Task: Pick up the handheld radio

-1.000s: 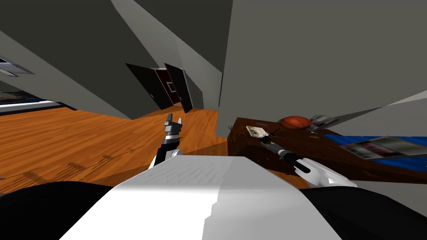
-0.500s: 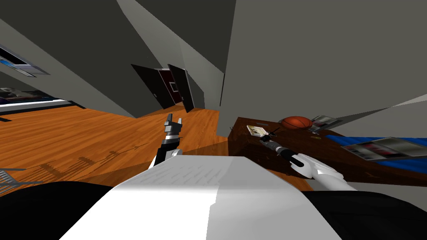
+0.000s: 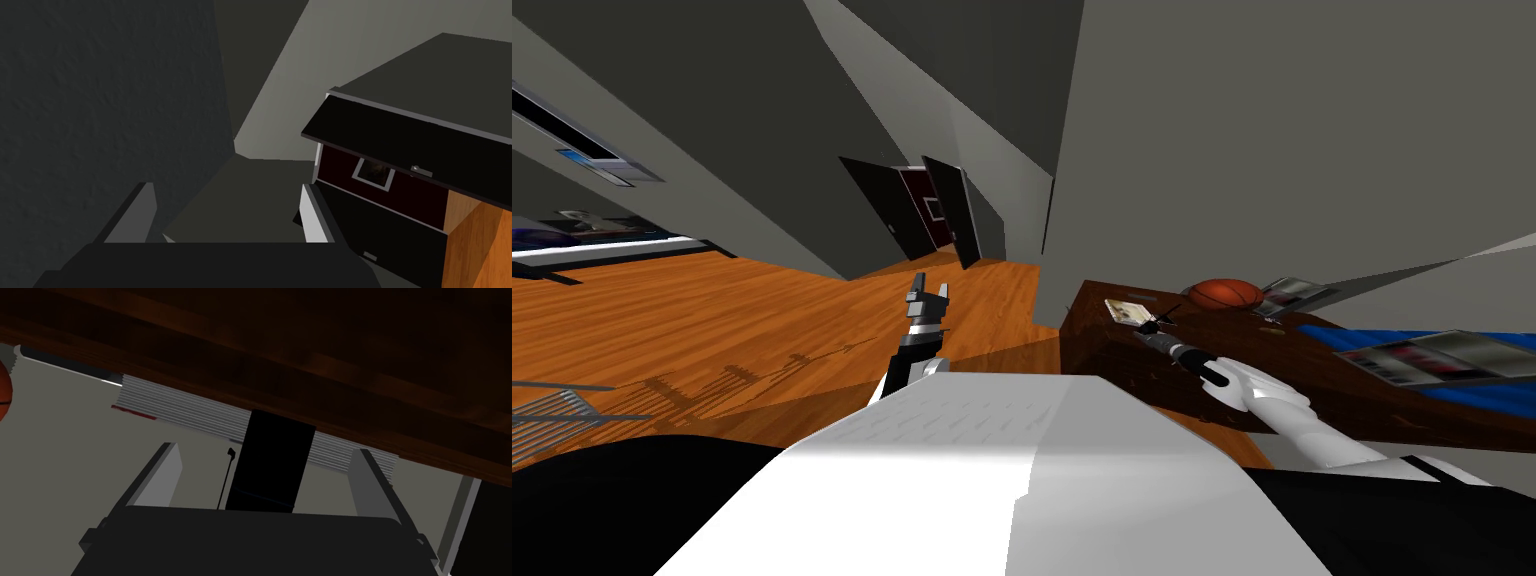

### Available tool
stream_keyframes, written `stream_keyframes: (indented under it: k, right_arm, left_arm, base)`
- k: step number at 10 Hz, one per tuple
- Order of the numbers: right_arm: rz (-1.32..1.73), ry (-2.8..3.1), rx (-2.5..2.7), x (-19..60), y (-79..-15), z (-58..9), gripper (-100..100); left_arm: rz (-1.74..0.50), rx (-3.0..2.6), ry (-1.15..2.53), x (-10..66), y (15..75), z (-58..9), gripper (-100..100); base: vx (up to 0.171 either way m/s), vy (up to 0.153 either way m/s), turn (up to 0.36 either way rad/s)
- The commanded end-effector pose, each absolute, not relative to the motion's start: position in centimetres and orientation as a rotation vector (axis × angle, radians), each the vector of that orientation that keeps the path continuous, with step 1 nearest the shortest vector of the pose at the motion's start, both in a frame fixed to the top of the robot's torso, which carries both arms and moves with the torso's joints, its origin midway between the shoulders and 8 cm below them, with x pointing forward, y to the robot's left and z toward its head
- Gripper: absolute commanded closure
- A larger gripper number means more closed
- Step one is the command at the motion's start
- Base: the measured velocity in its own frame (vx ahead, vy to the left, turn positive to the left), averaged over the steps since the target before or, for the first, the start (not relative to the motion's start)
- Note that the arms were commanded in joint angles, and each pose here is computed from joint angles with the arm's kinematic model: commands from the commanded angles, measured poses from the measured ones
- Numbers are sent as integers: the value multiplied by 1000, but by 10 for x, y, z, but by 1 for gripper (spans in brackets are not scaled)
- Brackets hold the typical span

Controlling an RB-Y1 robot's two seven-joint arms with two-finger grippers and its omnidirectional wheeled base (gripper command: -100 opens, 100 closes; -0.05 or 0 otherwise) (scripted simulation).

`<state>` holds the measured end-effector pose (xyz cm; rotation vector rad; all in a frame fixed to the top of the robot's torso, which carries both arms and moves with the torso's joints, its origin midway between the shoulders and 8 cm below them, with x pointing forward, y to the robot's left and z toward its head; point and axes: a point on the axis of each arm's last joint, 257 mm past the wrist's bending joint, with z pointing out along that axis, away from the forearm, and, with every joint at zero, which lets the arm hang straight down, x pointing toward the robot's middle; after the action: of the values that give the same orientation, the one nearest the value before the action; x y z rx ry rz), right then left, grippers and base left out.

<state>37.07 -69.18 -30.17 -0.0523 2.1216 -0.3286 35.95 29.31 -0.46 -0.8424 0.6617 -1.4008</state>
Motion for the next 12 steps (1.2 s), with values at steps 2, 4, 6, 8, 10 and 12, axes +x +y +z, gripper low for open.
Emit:
stream_keyframes:
  k: [2, 4, 6, 8, 10, 12]
  right_arm:
    - [-329, 2131, -56, 382, -695, -299, -100]
    - [-358, 2127, -42, 391, -705, -293, -100]
    - [-365, 2102, -33, 403, -708, -281, -100]
    - [-370, 2141, -52, 406, -709, -288, -100]
    - [-399, 2109, -21, 418, -722, -270, -100]
    - [-406, 2127, -28, 423, -725, -266, -100]
  left_arm:
    - [-1401, -842, 662, 359, 293, -5, 0]
    - [-1401, -842, 662, 360, 293, -5, 0]
    - [-1401, -842, 662, 359, 293, -5, 0]
    - [-1401, -842, 662, 360, 293, -5, 0]
    - [-1401, -842, 662, 360, 293, -5, 0]
    - [-1401, -842, 662, 359, 293, -5, 0]
  base:
    - [-52, 27, 64]
    - [-93, 16, 38]
    - [-12, -1, -8]
    - [-99, 37, 115]
    - [-50, 7, -10]
    - [-49, 7, 88]
